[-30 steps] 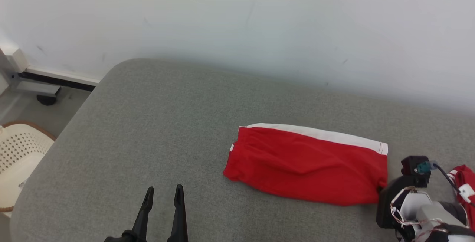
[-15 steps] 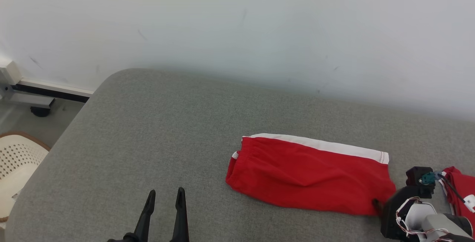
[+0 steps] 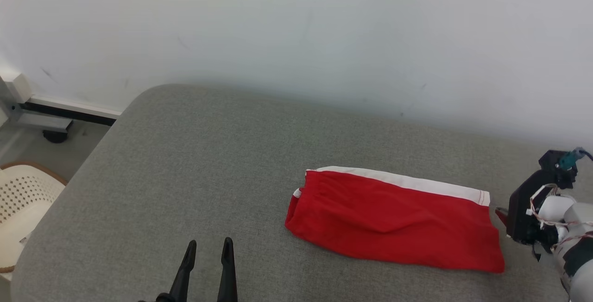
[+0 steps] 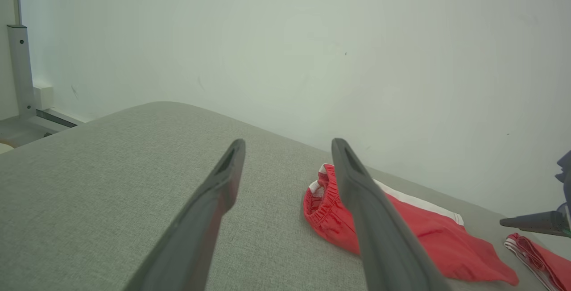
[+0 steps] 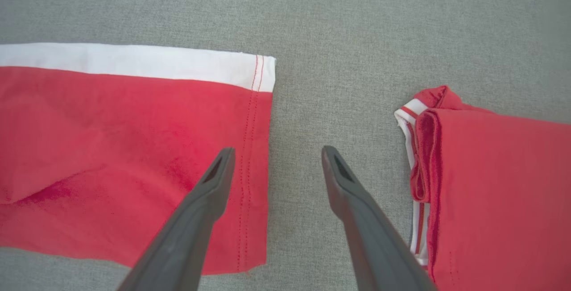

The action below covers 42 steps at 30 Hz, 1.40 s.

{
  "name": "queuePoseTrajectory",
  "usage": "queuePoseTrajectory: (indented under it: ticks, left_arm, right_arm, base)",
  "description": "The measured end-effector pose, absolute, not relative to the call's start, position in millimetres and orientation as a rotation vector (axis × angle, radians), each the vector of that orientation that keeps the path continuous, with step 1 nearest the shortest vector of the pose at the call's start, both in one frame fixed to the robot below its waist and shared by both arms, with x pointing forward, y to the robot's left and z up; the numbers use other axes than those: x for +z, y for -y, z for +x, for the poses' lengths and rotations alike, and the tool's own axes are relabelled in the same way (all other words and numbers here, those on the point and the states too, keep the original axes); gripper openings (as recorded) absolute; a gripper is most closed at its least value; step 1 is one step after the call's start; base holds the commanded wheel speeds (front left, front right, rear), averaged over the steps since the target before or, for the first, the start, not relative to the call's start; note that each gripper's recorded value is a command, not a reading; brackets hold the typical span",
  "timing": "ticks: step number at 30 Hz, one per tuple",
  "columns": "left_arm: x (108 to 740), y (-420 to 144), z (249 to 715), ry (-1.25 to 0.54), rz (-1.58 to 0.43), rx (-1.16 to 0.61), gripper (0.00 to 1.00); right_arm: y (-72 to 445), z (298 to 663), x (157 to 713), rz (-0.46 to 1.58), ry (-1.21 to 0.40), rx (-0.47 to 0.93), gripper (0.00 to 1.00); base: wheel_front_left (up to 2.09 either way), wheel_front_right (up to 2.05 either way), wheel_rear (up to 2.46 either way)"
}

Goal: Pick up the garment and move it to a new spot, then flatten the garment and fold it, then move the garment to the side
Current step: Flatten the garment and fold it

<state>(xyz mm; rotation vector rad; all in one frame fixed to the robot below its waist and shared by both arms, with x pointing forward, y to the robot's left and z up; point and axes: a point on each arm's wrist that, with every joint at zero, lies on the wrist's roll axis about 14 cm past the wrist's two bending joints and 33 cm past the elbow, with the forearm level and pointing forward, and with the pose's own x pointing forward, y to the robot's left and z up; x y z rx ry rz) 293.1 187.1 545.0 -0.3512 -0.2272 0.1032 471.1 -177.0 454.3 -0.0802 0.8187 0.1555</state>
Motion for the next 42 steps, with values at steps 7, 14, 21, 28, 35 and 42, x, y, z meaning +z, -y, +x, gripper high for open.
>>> queuePoseTrajectory:
  ticks: [7, 14, 21, 28, 35, 42]
  left_arm:
    - [538.4, -189.1, 293.2, 0.204, -0.349, 0.115, 1.0]
    - [530.7, -196.5, 292.2, 0.178, -0.342, 0.151, 1.0]
    - [527.2, -204.0, 293.8, 0.164, -0.335, 0.181, 1.0]
    - [521.7, -208.4, 292.9, 0.144, -0.344, 0.208, 1.0]
    - [520.6, -212.5, 292.6, 0.14, -0.348, 0.229, 1.0]
    - [518.9, -214.3, 291.5, 0.134, -0.349, 0.239, 1.0]
  right_arm:
    - [181.4, 484.1, 457.2, -0.058, -0.916, 0.126, 1.0]
    - [186.0, 474.3, 421.7, -0.029, -1.074, 0.1, 1.0]
    - [167.3, 478.3, 399.9, -0.001, -1.117, 0.118, 1.0]
    - [148.7, 486.6, 392.2, -0.024, -1.128, 0.14, 1.0]
    - [136.3, 494.3, 388.3, -0.061, -1.127, 0.146, 1.0]
    - [132.5, 498.5, 388.5, -0.068, -1.106, 0.125, 0.0]
  base:
    - [0.0, 0.0, 0.0]
    - [0.0, 0.0, 0.0]
    - [0.0, 0.0, 0.0]
    - [0.0, 0.0, 0.0]
    - [0.0, 0.0, 0.0]
    - [0.0, 0.0, 0.0]
